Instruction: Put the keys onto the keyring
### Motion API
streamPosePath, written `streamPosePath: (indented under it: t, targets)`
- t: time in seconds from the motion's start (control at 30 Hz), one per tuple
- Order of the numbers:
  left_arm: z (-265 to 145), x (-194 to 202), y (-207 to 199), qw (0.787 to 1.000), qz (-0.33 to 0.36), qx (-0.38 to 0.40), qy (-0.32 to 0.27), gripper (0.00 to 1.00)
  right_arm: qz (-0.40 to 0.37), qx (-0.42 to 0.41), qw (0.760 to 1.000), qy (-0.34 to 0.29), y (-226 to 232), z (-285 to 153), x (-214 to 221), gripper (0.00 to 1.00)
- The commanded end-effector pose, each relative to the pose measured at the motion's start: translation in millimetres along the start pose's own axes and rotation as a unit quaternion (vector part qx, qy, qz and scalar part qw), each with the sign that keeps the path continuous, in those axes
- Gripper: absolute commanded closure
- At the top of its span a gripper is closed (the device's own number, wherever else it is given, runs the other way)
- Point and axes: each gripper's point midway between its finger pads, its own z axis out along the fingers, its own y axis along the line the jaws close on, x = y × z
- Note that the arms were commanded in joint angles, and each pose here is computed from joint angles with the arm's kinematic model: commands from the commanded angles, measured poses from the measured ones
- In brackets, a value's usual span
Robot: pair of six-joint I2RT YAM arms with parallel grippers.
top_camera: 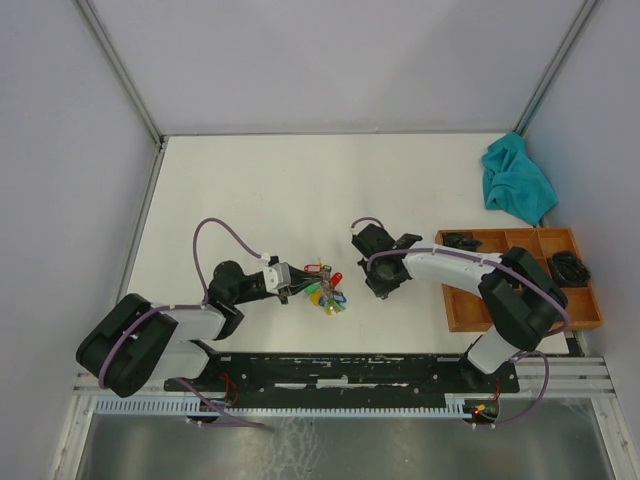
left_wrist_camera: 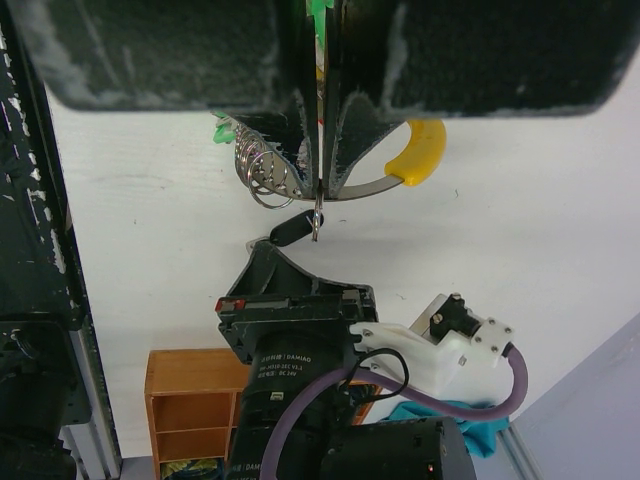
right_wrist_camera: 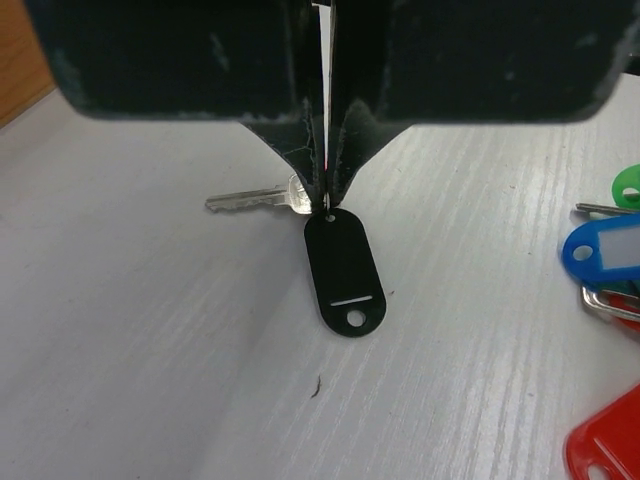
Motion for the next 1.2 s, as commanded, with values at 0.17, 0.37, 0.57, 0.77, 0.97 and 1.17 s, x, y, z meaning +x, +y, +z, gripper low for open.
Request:
streamPosePath:
  t: [0.17, 0.37, 0.57, 0.77, 0.97, 1.17]
  targets:
    - [5.0, -30.5, 6.1, 0.999, 0.013, -0.004, -0.041, 0.97, -0.071, -0.022, 0.993, -0.096, -6.8, -68.4, -32.2, 0.99]
    - [3.8, -35.4, 5.5, 0.999, 0.017, -0.004, -0.048, 0.97, -0.141, -0.064, 0.97, -0.189, 0.9, -109.3, -52.4, 0.99]
    - [3.9, -35.5, 4.3, 0.999, 0.019, -0.001, -0.049, 0.97, -0.217, -0.109, 0.937, -0.251, 14.8, -131.4, -60.1, 0.99]
    - [4.6, -35.9, 0.9, 0.998, 0.022, 0.011, -0.051, 0.97, -0.293, -0.151, 0.902, -0.279, 30.1, -155.4, -62.4, 0.99]
    - [6.0, -33.7, -7.6, 0.998, 0.025, 0.04, -0.05, 0.97, -0.369, -0.218, 0.845, -0.32, 59.4, -163.7, -64.3, 0.99]
    - [7.2, -29.2, -13.9, 0.996, 0.033, 0.062, -0.053, 0.97, -0.429, -0.241, 0.8, -0.344, 80.1, -163.3, -64.5, 0.99]
